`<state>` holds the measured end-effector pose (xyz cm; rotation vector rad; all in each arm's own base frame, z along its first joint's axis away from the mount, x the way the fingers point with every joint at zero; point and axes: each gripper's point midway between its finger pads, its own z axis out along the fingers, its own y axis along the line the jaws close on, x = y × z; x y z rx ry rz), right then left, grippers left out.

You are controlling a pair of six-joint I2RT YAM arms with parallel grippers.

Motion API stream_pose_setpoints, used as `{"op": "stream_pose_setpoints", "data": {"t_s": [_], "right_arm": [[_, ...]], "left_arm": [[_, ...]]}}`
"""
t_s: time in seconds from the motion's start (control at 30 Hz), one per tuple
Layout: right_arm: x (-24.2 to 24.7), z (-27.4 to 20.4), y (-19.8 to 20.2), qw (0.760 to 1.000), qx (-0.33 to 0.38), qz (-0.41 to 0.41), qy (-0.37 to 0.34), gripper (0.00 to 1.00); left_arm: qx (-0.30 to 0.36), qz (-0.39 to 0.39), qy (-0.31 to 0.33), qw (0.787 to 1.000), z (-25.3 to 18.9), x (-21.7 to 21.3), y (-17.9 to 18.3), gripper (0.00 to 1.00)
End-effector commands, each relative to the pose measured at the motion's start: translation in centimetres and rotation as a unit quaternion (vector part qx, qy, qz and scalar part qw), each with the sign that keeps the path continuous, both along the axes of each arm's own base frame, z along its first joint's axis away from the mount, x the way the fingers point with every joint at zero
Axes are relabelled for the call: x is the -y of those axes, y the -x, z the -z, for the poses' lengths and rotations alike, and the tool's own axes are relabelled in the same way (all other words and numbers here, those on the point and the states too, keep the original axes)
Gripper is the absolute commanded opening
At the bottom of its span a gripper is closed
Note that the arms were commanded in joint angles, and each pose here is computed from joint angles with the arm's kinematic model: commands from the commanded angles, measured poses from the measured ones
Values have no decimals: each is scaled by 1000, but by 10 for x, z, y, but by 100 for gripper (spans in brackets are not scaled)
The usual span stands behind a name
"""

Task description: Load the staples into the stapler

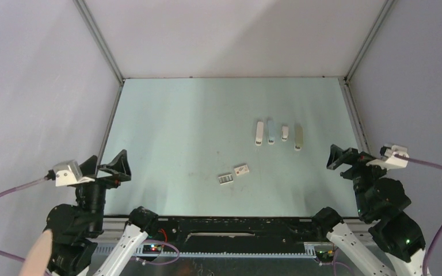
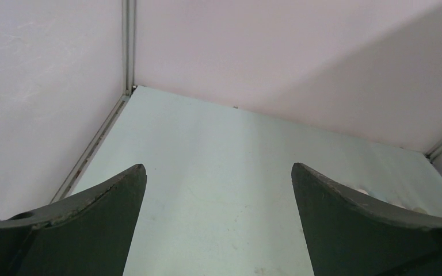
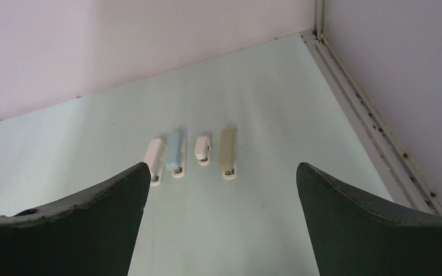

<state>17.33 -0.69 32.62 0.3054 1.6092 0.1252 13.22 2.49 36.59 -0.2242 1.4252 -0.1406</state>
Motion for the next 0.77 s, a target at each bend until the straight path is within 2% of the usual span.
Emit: {"op": "stream_pose_setpoints", "data": {"t_s": [0.0,0.37,0.73], "right_arm": [[9,19,10,1000,1,1,21,99],[13,27,18,1000,13,1,10,99],[11,27,18,1000,16,1,9,99]], "left_arm": [[17,-30,-6,999,0,-15,9,100],[26,-1,24,999,46,6,-12,100],[32,11,22,999,61,15,-23,100]]}}
